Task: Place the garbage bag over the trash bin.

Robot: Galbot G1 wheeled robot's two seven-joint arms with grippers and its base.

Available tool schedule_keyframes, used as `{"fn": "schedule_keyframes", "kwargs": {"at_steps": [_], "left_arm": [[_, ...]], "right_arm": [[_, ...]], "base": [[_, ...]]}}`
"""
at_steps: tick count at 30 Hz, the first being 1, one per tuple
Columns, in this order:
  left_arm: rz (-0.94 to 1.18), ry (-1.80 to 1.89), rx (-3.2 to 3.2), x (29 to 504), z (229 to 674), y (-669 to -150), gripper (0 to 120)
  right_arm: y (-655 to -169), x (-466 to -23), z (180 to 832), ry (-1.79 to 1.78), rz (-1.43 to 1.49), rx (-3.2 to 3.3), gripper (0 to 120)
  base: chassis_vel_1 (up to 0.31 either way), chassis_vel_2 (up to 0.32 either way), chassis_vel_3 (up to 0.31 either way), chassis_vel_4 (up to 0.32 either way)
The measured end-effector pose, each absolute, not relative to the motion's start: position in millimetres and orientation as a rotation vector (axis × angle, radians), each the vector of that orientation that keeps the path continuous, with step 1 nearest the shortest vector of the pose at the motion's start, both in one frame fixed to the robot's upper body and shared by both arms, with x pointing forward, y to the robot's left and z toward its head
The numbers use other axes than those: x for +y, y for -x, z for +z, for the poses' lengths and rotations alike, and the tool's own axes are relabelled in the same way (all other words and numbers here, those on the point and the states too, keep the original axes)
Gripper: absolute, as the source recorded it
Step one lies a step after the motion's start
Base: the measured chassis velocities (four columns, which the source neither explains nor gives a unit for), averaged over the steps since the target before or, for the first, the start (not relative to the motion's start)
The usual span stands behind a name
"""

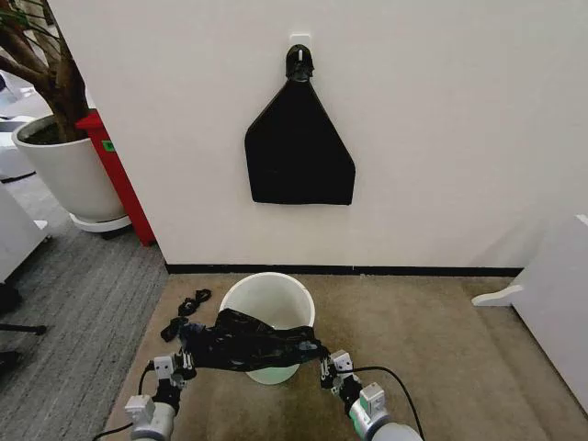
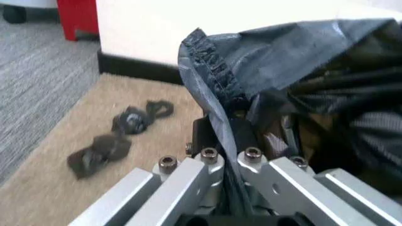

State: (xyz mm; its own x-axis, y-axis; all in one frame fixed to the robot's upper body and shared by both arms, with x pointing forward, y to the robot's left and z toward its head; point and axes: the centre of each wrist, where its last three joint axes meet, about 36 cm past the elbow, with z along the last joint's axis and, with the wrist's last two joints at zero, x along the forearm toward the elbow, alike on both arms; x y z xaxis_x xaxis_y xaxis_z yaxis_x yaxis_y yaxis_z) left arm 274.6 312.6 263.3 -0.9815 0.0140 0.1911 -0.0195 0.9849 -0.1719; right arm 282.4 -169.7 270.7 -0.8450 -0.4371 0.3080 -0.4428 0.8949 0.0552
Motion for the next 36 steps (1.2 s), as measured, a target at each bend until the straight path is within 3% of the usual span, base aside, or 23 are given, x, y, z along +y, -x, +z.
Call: {"fn": "schedule_keyframes", "kwargs": {"at_steps": [13, 25, 36], "left_arm": [[0.313, 0.032, -3.002, 324, 247, -312, 0], [0.196, -0.029, -2.827, 319, 260, -297, 0], [0.145, 0.077, -2.879, 330, 262, -320, 0]], "right_arm": [[-297, -187, 267, -0.643, 0.064, -2.779, 0], [-293, -189, 266, -0.621, 0.056, -2.689, 0], [-300, -188, 267, -0.668, 0.081, -2.674, 0]], "base": [[0.0, 0.0, 0.0, 0.0], [0.0, 0.0, 0.0, 0.0], [0.0, 0.0, 0.0, 0.0]]}}
